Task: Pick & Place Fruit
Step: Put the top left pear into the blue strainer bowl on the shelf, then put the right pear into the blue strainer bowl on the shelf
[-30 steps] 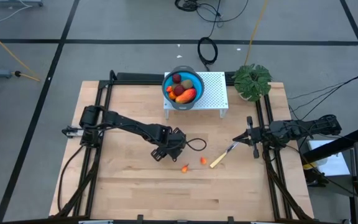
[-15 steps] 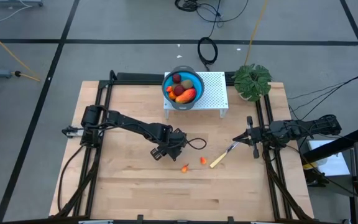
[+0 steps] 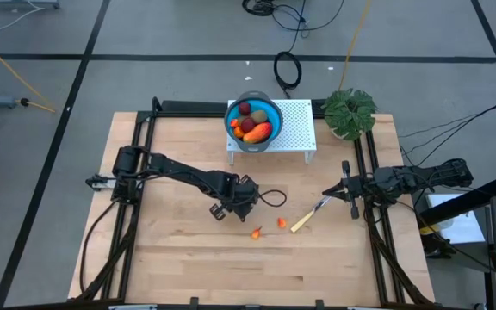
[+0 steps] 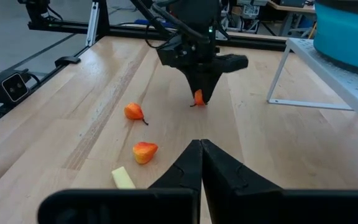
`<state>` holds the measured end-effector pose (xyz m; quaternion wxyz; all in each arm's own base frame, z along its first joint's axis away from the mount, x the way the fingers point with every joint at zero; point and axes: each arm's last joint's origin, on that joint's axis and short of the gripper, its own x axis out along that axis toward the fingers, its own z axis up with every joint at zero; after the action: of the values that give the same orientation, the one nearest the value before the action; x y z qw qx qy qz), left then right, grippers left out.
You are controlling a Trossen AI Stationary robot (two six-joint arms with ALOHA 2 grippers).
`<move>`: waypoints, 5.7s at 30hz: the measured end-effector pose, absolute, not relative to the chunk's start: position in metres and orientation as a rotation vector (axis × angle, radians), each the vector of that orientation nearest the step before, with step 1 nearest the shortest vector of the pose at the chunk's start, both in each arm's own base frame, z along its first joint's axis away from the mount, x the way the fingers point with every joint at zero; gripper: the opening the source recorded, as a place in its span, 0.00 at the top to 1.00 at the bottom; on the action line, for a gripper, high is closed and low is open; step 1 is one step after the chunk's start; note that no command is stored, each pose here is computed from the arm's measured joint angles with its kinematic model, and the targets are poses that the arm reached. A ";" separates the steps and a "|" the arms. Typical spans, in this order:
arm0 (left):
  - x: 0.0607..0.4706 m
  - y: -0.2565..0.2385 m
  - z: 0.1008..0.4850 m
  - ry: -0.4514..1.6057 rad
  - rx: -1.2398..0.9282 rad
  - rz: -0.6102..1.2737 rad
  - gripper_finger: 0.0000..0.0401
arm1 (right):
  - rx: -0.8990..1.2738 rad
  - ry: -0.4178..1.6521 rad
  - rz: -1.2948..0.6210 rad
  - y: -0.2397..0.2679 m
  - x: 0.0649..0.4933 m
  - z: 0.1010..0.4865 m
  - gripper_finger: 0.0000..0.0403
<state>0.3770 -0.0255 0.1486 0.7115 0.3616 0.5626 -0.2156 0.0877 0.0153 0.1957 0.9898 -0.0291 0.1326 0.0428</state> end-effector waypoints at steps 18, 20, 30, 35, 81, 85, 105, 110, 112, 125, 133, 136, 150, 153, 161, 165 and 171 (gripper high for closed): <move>0.385 -0.047 0.271 0.737 -0.006 0.105 0.73 | -0.066 0.267 0.087 0.015 0.088 0.195 1.00; 0.386 -0.049 0.283 0.644 -0.080 0.113 0.73 | -0.066 0.267 0.088 0.015 0.088 0.195 1.00; 0.398 -0.053 0.316 0.281 -0.612 0.146 0.73 | -0.059 0.267 0.087 0.015 0.088 0.196 1.00; 0.401 -0.054 0.324 0.182 -0.865 0.140 0.73 | -0.059 0.267 0.087 0.015 0.088 0.195 1.00; 0.405 -0.005 0.351 0.113 -0.353 0.284 0.73 | -0.065 0.266 0.088 0.015 0.088 0.196 1.00; 0.400 0.016 0.366 0.261 -0.247 0.350 0.73 | -0.066 0.266 0.088 0.015 0.088 0.196 1.00; 0.350 0.136 0.356 0.696 -0.146 0.721 0.73 | -0.054 0.267 0.082 0.015 0.088 0.196 1.00; 0.334 0.161 0.351 0.746 -0.230 0.794 0.73 | -0.052 0.267 0.082 0.015 0.088 0.195 1.00; 0.330 0.168 0.350 0.746 -0.284 0.794 0.73 | -0.052 0.267 0.082 0.015 0.088 0.196 1.00; 0.330 0.164 0.348 0.780 -0.330 0.688 0.73 | -0.051 0.267 0.082 0.015 0.088 0.195 1.00; 0.334 0.155 0.342 0.840 -0.285 0.680 0.73 | -0.051 0.267 0.082 0.015 0.088 0.196 1.00; 0.335 0.156 0.340 0.850 -0.274 0.675 0.72 | -0.051 0.267 0.082 0.015 0.088 0.196 1.00; 0.331 0.157 0.344 0.851 -0.243 0.663 0.43 | -0.030 0.210 0.083 0.016 0.089 0.201 1.00; 0.321 0.153 0.358 0.802 -0.266 0.679 0.40 | 0.046 0.107 0.082 0.016 0.091 0.211 1.00; 0.299 0.115 0.396 0.688 -0.307 0.636 0.41 | 0.202 -0.009 0.138 0.018 0.095 0.224 1.00; 0.296 0.093 0.400 0.701 -0.295 0.585 0.48 | 0.200 -0.009 0.217 0.023 0.104 0.226 1.00; 0.304 0.062 0.398 0.727 -0.290 0.506 0.62 | 0.200 -0.010 0.321 0.031 0.120 0.227 1.00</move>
<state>0.3036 0.0623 0.3979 0.8935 -0.1396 0.3503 0.2439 0.1199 0.0312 0.2273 0.9822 0.0992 -0.0048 0.1594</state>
